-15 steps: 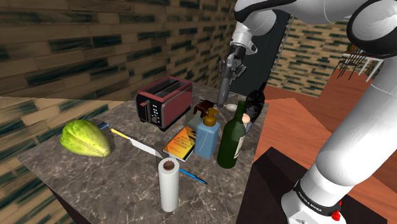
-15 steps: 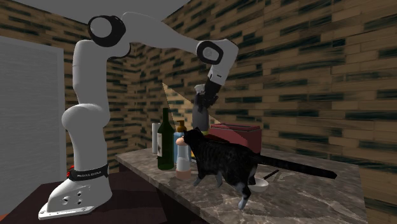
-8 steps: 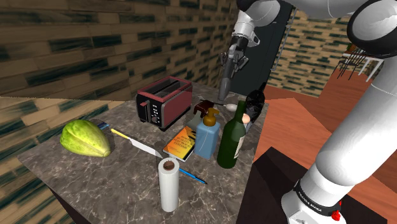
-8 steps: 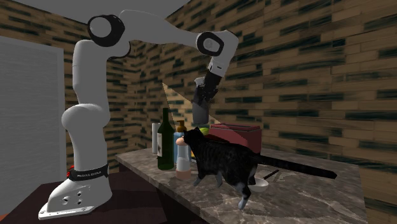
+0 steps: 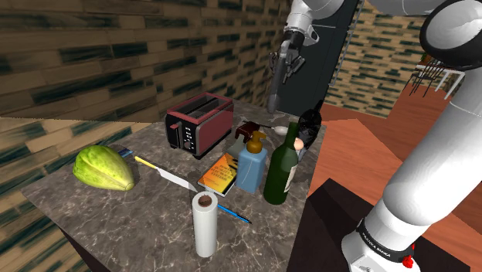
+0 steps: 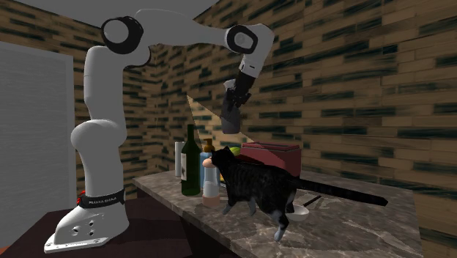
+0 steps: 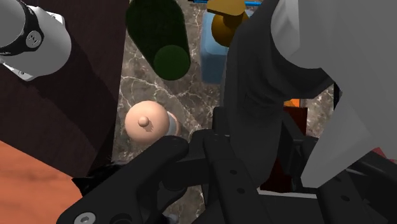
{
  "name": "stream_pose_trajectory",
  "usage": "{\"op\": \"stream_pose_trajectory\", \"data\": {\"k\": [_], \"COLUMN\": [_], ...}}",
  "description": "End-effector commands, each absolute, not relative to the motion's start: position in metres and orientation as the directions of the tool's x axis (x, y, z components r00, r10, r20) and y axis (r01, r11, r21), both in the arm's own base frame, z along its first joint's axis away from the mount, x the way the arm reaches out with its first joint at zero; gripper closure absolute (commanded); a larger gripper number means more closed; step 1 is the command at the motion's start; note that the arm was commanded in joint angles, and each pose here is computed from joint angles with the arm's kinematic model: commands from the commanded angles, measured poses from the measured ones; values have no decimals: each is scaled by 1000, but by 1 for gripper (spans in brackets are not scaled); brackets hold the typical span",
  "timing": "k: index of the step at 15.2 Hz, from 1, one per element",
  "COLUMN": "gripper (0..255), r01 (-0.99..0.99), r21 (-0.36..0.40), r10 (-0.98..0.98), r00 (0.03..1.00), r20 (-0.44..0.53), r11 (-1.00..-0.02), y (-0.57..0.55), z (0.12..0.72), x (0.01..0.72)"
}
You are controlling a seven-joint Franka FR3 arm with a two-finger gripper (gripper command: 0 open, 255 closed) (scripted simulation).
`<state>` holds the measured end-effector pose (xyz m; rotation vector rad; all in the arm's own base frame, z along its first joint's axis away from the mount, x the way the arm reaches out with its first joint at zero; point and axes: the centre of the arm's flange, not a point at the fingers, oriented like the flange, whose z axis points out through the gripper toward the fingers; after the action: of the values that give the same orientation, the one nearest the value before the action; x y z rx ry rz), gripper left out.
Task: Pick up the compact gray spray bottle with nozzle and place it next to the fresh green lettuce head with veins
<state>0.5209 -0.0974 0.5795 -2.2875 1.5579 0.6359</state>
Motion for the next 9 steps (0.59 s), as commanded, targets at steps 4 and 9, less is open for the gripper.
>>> {"op": "stream_pose_trajectory", "data": {"k": [4,9], "gripper": [255,255], "r01": [-930,-930], "r21": [1,1], "r10": [-797,-797], "r00": [314,314], "r20": [-516,-516], "r11": [-367,-367], "y": [-98,-51], "z": [607,596], "x": [521,541]}}
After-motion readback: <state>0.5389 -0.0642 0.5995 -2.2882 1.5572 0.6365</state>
